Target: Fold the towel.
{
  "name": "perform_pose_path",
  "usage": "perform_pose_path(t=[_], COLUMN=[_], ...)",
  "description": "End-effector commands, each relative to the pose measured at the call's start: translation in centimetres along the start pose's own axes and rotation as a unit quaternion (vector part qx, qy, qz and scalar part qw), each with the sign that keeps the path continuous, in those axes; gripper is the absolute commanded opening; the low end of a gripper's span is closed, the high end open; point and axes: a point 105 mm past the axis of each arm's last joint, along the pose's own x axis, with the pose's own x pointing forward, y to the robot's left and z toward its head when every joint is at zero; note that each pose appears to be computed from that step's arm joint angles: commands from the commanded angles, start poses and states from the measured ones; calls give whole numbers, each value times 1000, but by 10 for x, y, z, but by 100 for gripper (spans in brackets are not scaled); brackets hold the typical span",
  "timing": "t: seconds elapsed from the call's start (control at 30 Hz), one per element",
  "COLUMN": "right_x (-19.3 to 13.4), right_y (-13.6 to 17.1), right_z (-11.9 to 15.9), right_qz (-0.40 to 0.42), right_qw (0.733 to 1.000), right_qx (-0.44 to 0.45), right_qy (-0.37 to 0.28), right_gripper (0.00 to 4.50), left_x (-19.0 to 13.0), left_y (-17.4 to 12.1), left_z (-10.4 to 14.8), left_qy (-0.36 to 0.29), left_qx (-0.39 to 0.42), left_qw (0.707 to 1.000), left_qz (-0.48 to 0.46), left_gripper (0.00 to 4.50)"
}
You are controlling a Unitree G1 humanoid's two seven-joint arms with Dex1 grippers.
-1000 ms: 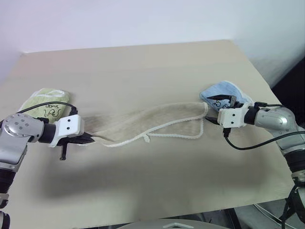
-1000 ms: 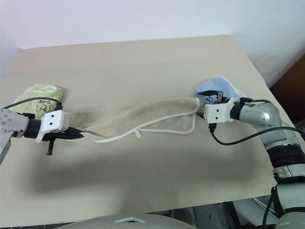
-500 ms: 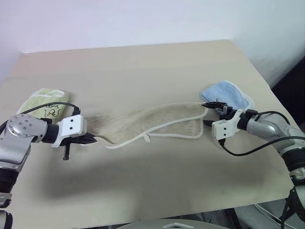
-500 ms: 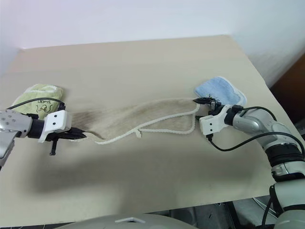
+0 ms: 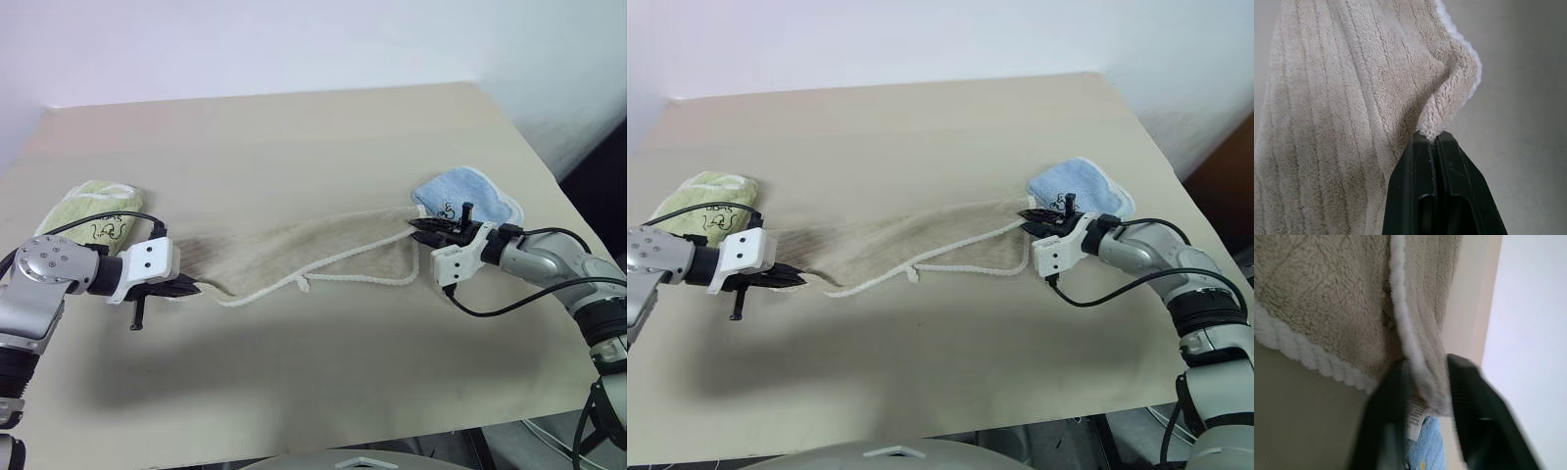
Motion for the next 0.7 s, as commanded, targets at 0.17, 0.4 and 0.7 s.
perform_pose_path(t=[0.17,0.4,0.7], right_x=[-3,-7,-25], right_y=[-15,-43,-123], right_z=[-3,-12,-38], right_qz=[-25,-87,-194], right_qw=[1000,996,976], right_qx=[-14,20,91], right_qy=[-1,18,48], right_gripper=[2,2,2], left_x=[-5,-19,-84], left_y=[3,36,129], left_z=[6,31,78], left_qy=[-4,-94,-219], left_qx=[13,-19,-30], left_qw=[1000,989,908], left_qz=[13,111,355], left_gripper=[0,0,0])
